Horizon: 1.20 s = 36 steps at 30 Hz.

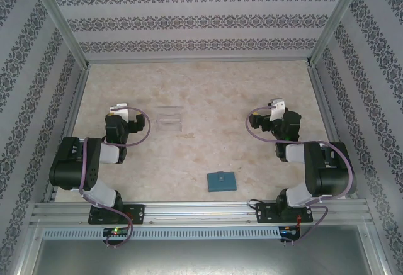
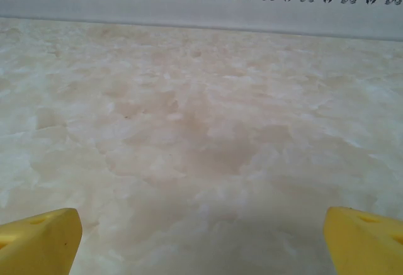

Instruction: Take the credit cards out of the card holder

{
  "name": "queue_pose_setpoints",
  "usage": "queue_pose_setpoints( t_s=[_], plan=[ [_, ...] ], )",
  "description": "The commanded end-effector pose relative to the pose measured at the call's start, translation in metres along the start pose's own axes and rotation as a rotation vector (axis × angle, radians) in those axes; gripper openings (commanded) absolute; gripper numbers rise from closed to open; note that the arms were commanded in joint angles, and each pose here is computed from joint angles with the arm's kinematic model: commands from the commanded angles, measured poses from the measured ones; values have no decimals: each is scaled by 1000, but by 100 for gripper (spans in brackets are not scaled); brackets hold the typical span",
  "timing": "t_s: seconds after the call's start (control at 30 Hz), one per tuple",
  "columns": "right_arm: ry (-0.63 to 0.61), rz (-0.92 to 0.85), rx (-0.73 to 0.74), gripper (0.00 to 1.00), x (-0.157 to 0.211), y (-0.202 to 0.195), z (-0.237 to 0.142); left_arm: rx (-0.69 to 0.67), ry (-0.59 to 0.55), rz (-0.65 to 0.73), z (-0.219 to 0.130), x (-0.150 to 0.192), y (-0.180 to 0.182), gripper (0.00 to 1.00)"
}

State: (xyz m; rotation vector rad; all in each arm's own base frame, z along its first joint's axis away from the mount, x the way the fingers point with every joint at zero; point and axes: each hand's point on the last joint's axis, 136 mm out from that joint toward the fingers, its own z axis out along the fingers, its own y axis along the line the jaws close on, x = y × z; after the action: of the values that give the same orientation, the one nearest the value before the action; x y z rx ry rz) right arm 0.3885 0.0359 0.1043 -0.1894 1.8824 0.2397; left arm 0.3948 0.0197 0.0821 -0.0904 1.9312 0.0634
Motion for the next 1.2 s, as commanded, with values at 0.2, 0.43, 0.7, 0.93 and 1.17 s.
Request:
queue_pose_setpoints(
  t_s=[0.2, 0.43, 0.7, 0.93, 1.17],
  plan=[
    [-30, -9, -12, 98, -5, 2, -1, 21, -13, 19, 2, -6, -6, 100],
    [-30, -8, -11, 98, -5, 1, -1, 22, -12, 19, 2, -6, -6, 100],
    [-30, -8, -11, 98, -5, 2, -1, 21, -12, 19, 2, -6, -6, 100],
    [-31, -6, -10, 98, -5, 1, -1, 22, -14, 19, 2, -7, -6, 100],
    [-28, -3, 0, 98, -5, -1, -1, 27, -12, 22, 2, -6, -7, 100]
  ],
)
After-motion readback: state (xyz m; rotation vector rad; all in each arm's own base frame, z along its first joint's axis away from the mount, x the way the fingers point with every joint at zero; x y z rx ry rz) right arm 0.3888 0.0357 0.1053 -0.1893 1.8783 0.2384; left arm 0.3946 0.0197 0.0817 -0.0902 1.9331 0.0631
